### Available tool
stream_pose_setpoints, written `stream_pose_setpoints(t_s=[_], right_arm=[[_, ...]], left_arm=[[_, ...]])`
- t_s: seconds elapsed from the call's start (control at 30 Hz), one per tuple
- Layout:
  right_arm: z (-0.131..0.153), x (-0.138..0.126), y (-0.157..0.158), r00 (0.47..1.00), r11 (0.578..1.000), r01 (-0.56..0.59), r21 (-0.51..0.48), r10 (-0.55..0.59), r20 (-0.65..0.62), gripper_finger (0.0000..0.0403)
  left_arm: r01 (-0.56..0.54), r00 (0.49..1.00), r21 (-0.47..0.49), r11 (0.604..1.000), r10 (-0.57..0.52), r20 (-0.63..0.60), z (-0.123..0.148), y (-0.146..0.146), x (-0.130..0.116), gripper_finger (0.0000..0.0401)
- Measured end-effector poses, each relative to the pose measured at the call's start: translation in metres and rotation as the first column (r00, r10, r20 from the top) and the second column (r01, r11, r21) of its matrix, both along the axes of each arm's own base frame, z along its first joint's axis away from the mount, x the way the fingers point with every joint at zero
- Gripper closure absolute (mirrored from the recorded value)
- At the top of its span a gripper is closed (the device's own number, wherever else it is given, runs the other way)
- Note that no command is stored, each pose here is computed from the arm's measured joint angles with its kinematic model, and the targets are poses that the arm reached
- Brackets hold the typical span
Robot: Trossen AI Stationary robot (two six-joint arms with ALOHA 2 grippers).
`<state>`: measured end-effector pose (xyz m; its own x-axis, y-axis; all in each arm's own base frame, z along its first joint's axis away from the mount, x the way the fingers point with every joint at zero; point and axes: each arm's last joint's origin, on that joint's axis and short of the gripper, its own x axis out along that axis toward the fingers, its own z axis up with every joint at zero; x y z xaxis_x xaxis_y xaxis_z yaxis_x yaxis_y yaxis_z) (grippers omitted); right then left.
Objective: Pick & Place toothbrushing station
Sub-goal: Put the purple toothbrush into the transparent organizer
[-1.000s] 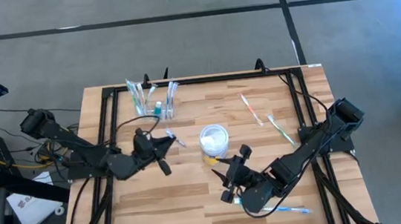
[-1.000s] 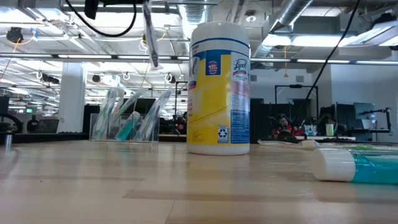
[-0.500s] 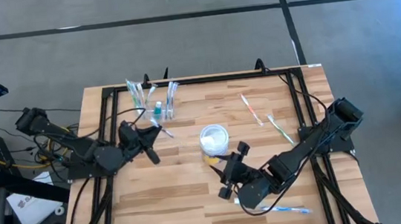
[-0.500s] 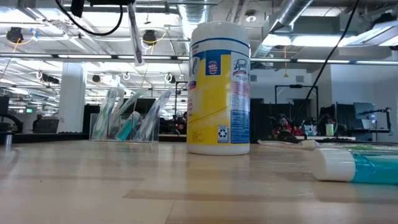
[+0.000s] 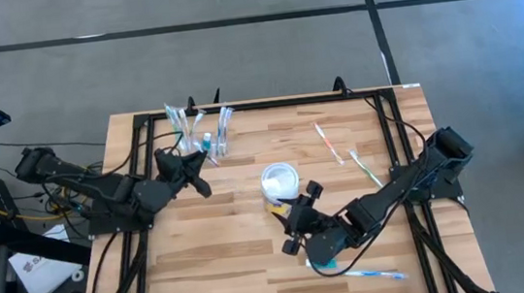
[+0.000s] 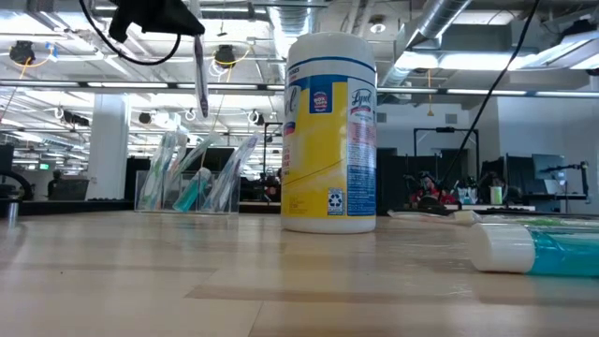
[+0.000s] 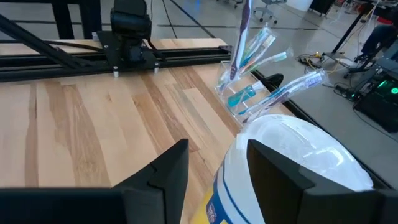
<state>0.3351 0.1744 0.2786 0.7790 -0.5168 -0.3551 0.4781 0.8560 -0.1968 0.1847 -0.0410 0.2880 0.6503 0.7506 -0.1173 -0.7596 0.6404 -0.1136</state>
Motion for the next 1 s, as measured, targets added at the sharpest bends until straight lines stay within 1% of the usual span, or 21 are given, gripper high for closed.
stream_pose_setpoints(t_s=[0.23,0.37,0.57,0.77,1.0], right_arm=[[-0.002,0.004,-0.012,0.999,1.000,0.021,-0.006,-0.021,-0.033,0.0247],[-0.002,0.006,-0.016,0.999,0.999,0.035,-0.006,-0.035,-0.033,0.0250],[-0.003,0.010,-0.026,0.997,0.998,0.061,-0.011,-0.061,-0.040,0.0252],[-0.004,0.013,-0.035,0.995,0.996,0.086,-0.018,-0.087,-0.053,0.0248],[-0.004,0.017,-0.046,0.991,0.993,0.106,-0.043,-0.109,-0.076,0.0253]], left_arm=[[-0.064,0.997,0.033,0.997,0.065,-0.046,-0.001,0.014,0.002,0.0395],[-0.117,0.987,0.051,0.992,0.122,-0.106,-0.006,0.026,0.001,0.0395],[-0.147,0.977,0.016,0.989,0.148,-0.153,-0.007,0.047,-0.007,0.0395],[-0.195,0.972,-0.009,0.981,0.192,-0.137,-0.003,0.062,-0.017,0.0395],[-0.253,0.955,-0.053,0.966,0.240,-0.172,-0.029,0.078,-0.029,0.0395]])
